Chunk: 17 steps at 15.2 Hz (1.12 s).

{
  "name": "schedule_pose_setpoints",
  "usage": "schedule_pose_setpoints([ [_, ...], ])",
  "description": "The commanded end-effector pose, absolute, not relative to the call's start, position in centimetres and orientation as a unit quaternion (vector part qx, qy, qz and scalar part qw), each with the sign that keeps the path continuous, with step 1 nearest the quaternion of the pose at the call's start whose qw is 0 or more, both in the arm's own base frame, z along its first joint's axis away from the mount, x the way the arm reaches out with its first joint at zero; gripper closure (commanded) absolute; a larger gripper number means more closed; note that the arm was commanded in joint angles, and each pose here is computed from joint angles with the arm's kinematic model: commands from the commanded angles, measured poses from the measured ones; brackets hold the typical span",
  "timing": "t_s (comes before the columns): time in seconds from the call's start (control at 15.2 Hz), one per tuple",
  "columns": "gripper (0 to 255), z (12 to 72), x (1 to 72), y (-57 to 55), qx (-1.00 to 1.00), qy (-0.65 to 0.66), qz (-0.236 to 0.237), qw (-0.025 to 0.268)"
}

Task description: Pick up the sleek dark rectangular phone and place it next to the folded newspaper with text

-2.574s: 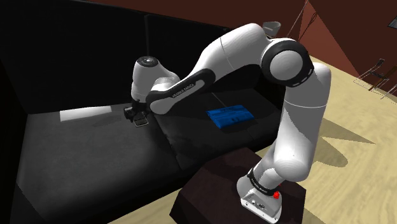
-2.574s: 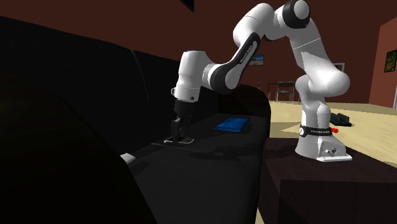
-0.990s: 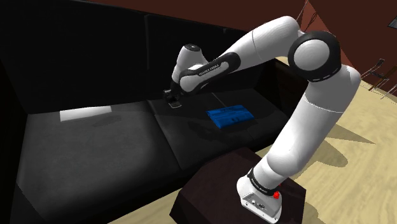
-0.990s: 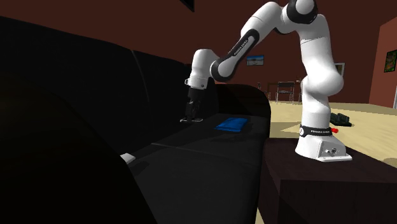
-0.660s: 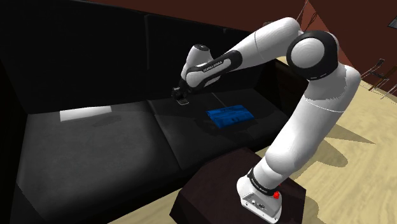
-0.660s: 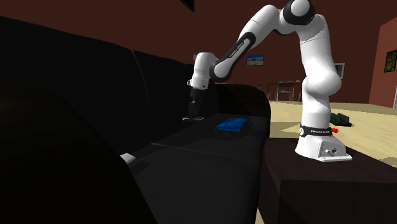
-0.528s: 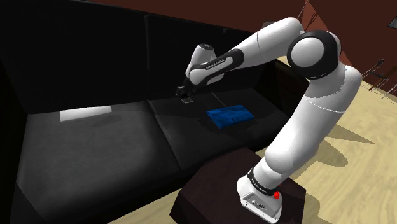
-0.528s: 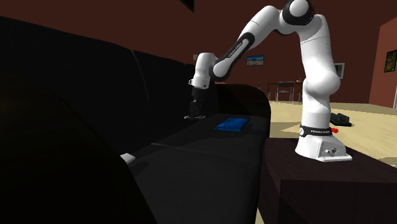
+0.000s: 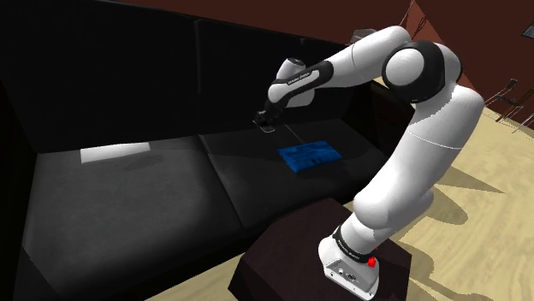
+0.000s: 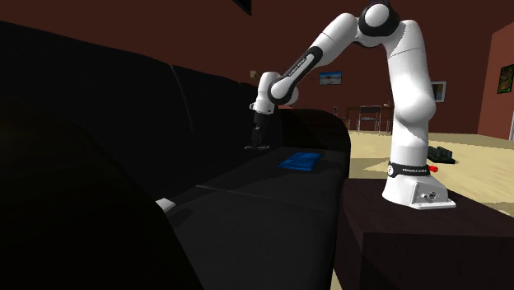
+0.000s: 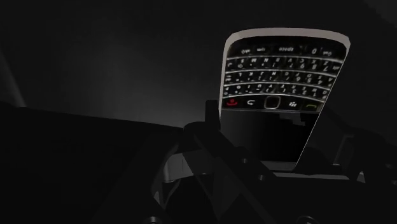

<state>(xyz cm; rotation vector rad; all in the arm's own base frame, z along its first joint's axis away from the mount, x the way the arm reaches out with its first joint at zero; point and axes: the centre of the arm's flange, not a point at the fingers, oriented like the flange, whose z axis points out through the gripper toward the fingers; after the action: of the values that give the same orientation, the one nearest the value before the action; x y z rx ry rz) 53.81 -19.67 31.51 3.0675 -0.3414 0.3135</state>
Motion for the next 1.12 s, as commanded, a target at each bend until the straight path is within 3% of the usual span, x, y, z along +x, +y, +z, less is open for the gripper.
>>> schedule_pose_setpoints([
  [0.0, 255, 31.4, 53.5, -22.5, 0.989, -0.109, 0.101, 0.020],
  [0.2, 255, 31.4, 52.9, -27.1, 0.989, -0.109, 0.101, 0.020],
  [1.06, 255, 24.5, 52.9, -27.1, 0.989, -0.109, 0.101, 0.020],
])
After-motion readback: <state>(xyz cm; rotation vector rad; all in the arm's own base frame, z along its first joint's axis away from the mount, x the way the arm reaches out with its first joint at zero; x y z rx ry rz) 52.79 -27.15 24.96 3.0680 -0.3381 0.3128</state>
